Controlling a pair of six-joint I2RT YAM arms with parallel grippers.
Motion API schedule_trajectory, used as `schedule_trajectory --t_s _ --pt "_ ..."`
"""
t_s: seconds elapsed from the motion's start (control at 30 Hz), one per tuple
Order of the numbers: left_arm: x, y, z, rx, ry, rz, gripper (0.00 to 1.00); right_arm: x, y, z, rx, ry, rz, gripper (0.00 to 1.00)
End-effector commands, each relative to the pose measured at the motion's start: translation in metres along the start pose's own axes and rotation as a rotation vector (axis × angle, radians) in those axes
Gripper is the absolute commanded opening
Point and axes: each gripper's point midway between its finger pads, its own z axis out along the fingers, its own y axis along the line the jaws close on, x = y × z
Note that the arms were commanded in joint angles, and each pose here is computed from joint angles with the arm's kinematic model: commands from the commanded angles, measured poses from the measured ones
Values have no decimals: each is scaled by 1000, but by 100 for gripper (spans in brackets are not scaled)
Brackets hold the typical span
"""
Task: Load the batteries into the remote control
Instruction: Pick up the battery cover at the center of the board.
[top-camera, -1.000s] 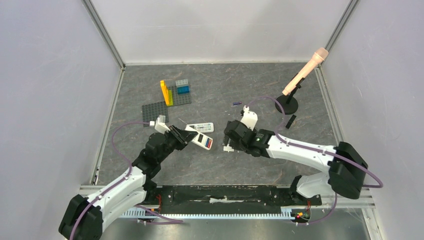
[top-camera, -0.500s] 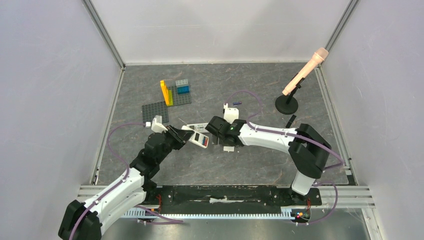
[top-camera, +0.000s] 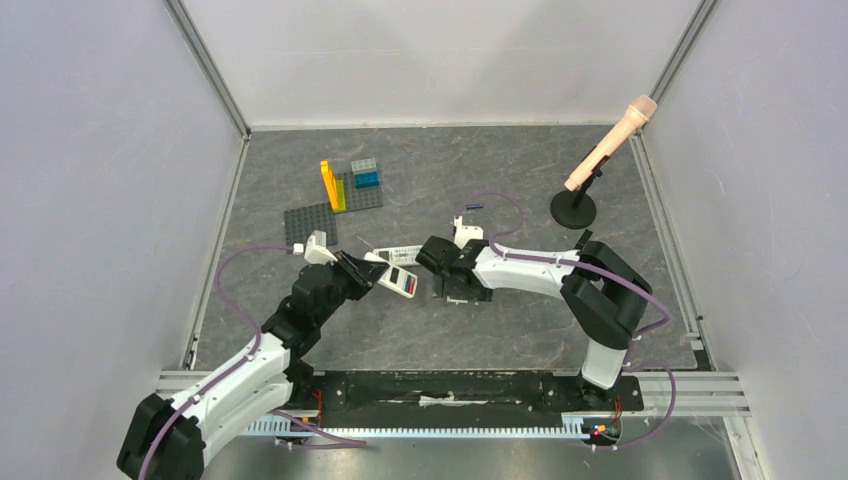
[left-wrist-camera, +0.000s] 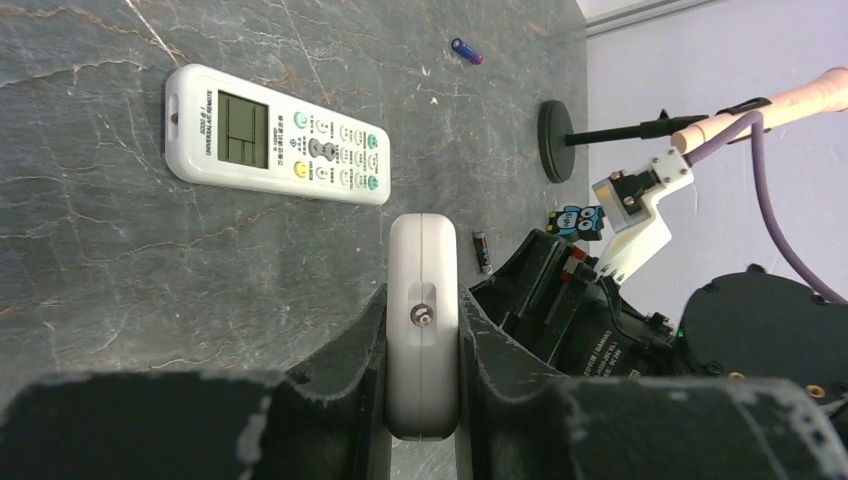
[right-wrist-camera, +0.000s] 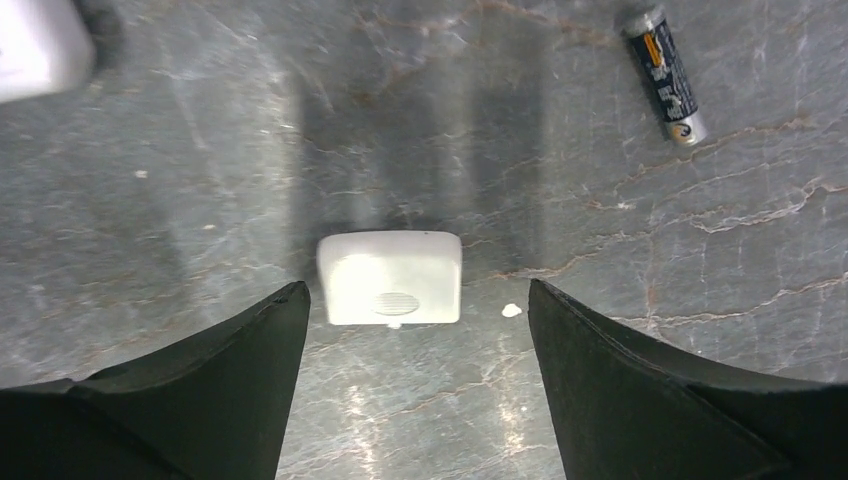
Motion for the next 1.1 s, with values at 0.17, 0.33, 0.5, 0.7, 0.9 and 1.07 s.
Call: schedule_trajectory --t_s 0.17,0.33,0.5,0.7,0.9,1.07 --pt "-7 -27 6 104 -18 2 2 4 -2 11 -54 43 79 77" --pt "-9 -30 6 112 -23 7 2 4 -2 15 -56 51 94 73" --pt "-9 -29 6 111 -24 7 2 2 1 15 -64 52 112 58" --pt "-7 -31 6 127 -21 14 2 -6 7 5 -98 28 193 47" --pt "-13 -40 1 191 -57 29 2 -25 25 -30 -244 16 406 47" --pt "-21 -48 -4 237 -102 59 2 -50 36 -72 -379 -3 585 48"
